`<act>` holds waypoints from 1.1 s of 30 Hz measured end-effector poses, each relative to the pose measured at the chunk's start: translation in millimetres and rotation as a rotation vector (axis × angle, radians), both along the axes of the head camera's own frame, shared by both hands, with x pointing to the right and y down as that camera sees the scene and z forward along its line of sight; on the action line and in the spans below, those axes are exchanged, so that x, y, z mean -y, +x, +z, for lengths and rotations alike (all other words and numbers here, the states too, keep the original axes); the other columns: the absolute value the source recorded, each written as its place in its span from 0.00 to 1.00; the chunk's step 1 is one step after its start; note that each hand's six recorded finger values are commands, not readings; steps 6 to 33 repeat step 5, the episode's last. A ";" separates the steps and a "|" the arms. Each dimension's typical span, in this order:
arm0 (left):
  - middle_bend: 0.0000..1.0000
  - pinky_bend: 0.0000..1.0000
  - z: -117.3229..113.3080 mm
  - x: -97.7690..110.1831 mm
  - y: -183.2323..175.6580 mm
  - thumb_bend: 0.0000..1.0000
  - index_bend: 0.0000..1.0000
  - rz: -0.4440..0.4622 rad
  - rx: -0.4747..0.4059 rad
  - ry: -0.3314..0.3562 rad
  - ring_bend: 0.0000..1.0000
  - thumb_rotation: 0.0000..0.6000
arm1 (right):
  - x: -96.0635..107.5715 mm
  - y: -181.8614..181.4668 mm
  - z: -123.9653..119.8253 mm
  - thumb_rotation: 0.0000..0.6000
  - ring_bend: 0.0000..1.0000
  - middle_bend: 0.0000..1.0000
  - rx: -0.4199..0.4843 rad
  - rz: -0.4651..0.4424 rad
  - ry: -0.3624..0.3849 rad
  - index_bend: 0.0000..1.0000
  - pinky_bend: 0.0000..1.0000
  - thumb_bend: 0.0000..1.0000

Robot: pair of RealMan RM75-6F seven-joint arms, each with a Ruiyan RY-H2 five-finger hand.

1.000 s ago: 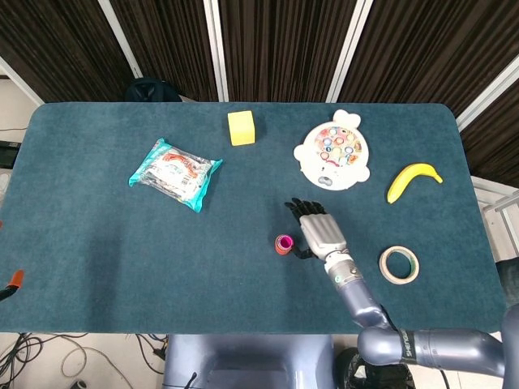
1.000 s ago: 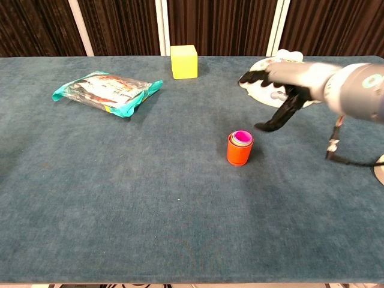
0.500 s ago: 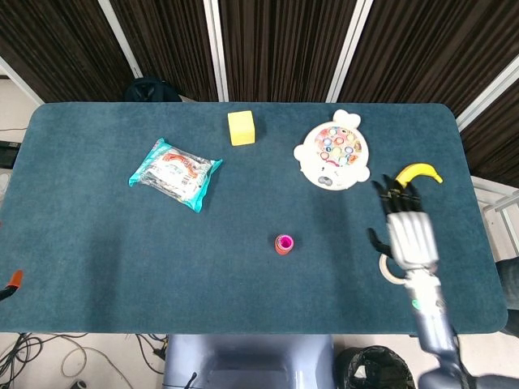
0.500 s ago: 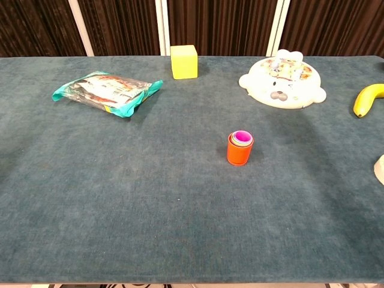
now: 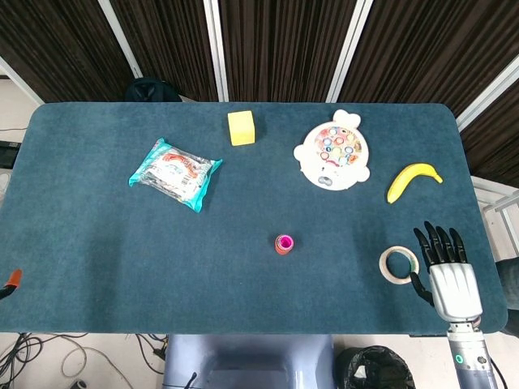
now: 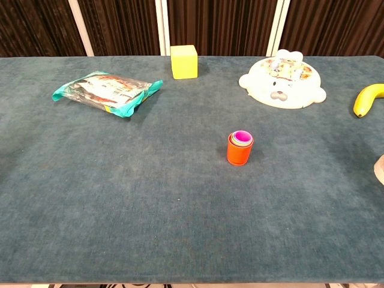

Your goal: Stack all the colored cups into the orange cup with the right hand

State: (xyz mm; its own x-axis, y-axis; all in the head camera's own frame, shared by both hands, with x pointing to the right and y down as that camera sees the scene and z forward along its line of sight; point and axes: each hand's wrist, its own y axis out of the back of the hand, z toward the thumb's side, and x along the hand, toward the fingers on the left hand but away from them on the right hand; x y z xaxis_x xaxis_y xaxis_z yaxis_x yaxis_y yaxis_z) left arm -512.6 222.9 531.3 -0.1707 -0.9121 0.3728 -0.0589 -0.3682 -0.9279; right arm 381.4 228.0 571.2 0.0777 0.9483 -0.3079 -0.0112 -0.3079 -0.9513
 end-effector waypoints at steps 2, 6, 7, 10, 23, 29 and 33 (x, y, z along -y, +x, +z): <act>0.02 0.00 -0.1 0.1 0.3 0.27 0.03 0.002 -0.001 0.001 0.00 1.00 | -3.5 1.2 0.4 1.00 0.06 0.01 -0.006 -0.003 -0.010 0.07 0.04 0.42; 0.02 0.00 -0.3 0.2 0.6 0.27 0.03 0.003 0.000 0.002 0.00 1.00 | -7.1 2.1 0.7 1.00 0.06 0.01 -0.001 -0.004 -0.026 0.07 0.04 0.42; 0.02 0.00 -0.3 0.2 0.6 0.27 0.03 0.003 0.000 0.002 0.00 1.00 | -7.1 2.1 0.7 1.00 0.06 0.01 -0.001 -0.004 -0.026 0.07 0.04 0.42; 0.02 0.00 -0.3 0.2 0.6 0.27 0.03 0.003 0.000 0.002 0.00 1.00 | -7.1 2.1 0.7 1.00 0.06 0.01 -0.001 -0.004 -0.026 0.07 0.04 0.42; 0.02 0.00 -0.3 0.2 0.6 0.27 0.03 0.003 0.000 0.002 0.00 1.00 | -7.1 2.1 0.7 1.00 0.06 0.01 -0.001 -0.004 -0.026 0.07 0.04 0.42; 0.02 0.00 -0.3 0.2 0.6 0.27 0.03 0.003 0.000 0.002 0.00 1.00 | -7.1 2.1 0.7 1.00 0.06 0.01 -0.001 -0.004 -0.026 0.07 0.04 0.42; 0.02 0.00 -0.3 0.2 0.6 0.27 0.03 0.003 0.000 0.002 0.00 1.00 | -7.1 2.1 0.7 1.00 0.06 0.01 -0.001 -0.004 -0.026 0.07 0.04 0.42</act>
